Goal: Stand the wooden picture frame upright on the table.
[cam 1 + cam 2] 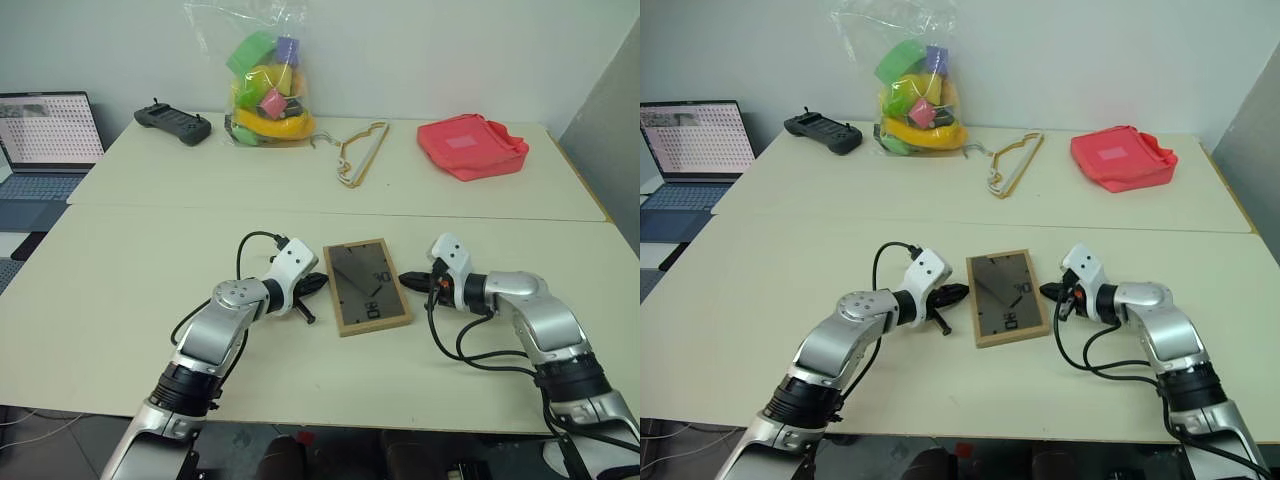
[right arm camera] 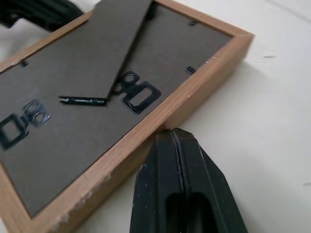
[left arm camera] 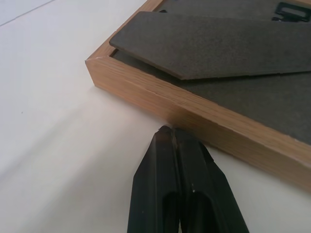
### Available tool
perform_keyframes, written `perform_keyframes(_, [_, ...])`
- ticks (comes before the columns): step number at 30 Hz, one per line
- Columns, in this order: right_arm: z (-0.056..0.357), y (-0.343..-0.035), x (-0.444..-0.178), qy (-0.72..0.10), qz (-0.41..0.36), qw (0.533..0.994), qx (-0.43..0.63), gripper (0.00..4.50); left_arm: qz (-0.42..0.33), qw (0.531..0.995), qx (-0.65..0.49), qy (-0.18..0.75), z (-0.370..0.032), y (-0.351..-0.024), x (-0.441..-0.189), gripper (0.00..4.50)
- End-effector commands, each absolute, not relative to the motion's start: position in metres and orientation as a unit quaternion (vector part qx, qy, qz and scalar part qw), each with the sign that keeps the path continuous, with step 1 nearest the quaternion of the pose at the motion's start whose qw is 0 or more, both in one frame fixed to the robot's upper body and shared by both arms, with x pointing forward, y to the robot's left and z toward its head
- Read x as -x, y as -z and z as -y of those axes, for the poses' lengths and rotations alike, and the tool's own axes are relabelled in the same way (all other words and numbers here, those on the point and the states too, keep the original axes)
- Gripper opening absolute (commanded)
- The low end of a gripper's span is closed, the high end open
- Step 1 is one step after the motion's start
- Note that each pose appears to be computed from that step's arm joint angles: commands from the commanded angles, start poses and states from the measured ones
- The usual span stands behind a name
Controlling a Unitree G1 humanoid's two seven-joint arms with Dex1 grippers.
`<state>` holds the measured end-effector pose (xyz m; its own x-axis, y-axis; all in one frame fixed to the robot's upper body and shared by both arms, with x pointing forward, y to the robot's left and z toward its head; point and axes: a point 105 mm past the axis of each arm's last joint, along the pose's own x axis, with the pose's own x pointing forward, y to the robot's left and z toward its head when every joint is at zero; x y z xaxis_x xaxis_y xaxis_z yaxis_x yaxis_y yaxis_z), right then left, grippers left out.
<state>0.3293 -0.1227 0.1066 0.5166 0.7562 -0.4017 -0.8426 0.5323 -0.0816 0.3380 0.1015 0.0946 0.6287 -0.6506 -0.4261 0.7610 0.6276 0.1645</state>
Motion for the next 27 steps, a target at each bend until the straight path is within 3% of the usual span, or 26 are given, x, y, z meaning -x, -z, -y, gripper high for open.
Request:
perform_keyframes(1, [0.099,-0.127,-0.311,-0.505,-0.130,0.844,0.123,0.00,-0.156,0.842,-0.166,0.489,-0.076,-0.105,-0.307,0.01])
perform_keyframes(4, [0.104,-0.123,-0.309,-0.486,-0.140,0.855,0.117,0.00,-0.176,0.831,-0.178,0.497,-0.084,-0.101,-0.297,0.01])
perform_keyframes(10, [0.139,-0.116,-0.313,-0.434,-0.155,0.874,0.154,0.00,-0.204,0.857,-0.164,0.444,-0.127,-0.104,-0.311,0.01])
perform_keyframes(14, [0.147,-0.118,-0.315,-0.426,-0.154,0.878,0.157,0.00,-0.273,0.847,-0.002,0.455,-0.149,-0.115,-0.298,0.80])
perform_keyframes(19, [0.146,-0.117,-0.316,-0.428,-0.154,0.877,0.156,0.00,-0.349,0.768,0.237,0.481,-0.145,-0.136,-0.276,1.73])
perform_keyframes(27, [0.140,-0.112,-0.316,-0.436,-0.157,0.873,0.154,0.00,-0.407,0.728,0.305,0.460,-0.134,-0.106,-0.259,3.34])
